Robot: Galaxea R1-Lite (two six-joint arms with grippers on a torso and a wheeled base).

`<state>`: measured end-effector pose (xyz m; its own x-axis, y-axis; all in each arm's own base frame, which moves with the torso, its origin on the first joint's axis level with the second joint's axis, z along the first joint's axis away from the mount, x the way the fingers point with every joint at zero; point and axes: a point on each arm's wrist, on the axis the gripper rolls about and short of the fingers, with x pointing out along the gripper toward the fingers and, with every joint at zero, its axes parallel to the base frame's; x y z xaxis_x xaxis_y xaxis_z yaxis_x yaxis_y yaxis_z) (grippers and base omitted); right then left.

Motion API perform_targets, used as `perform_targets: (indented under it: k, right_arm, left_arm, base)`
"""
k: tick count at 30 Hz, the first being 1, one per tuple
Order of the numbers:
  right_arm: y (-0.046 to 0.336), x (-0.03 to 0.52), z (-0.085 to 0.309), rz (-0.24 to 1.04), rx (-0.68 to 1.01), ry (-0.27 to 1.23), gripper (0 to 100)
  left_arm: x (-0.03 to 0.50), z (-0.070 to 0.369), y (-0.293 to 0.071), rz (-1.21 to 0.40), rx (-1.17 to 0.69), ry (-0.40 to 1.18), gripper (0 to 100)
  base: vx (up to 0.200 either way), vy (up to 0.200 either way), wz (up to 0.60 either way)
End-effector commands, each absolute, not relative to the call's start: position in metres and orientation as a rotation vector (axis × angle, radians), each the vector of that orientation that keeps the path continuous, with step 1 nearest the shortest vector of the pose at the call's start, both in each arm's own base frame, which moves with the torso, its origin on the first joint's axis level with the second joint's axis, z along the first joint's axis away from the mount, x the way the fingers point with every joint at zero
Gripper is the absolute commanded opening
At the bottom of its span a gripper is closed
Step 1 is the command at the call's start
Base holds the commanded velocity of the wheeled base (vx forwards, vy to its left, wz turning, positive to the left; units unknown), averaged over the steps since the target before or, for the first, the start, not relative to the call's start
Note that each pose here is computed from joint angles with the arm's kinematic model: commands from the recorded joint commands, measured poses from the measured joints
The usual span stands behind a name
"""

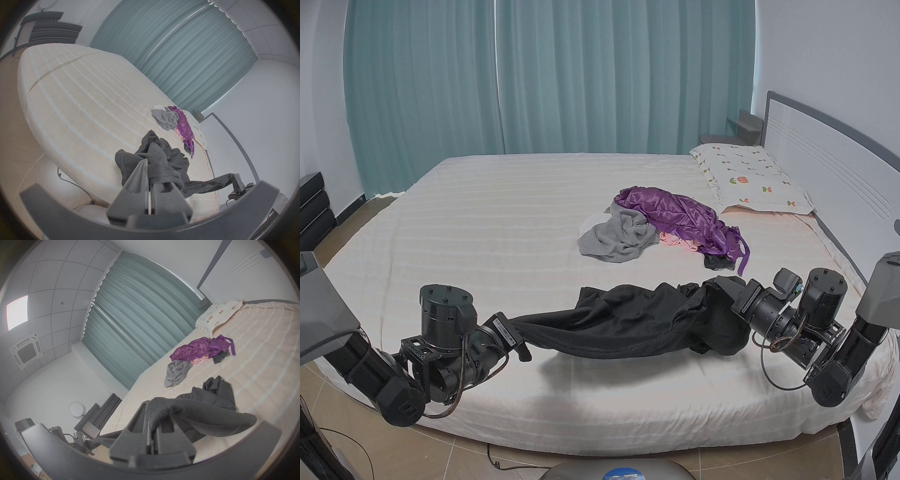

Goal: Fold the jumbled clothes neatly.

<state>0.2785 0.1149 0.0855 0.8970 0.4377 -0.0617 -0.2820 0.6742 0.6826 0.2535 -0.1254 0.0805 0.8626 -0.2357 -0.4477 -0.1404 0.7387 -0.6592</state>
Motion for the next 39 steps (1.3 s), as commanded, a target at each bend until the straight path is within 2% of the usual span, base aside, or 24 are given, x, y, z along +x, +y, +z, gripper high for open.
perform_targets:
  k: [1, 39]
  right_arm:
    - [0.1133, 0.2805, 0.0858, 0.407, 0.731, 0.216, 0]
    - [0.1110, 0.2836, 0.0884, 0.401, 0.735, 0.199, 0]
  left_arm:
    - [0.2534, 0.0809, -0.1253, -0.055, -0.748, 0.539, 0]
    - [0.2516, 0.0874, -0.1235, -0.062, -0.758, 0.519, 0]
  base:
    - [0.000, 0.200, 0.00]
    - [0.000, 0.200, 0.00]
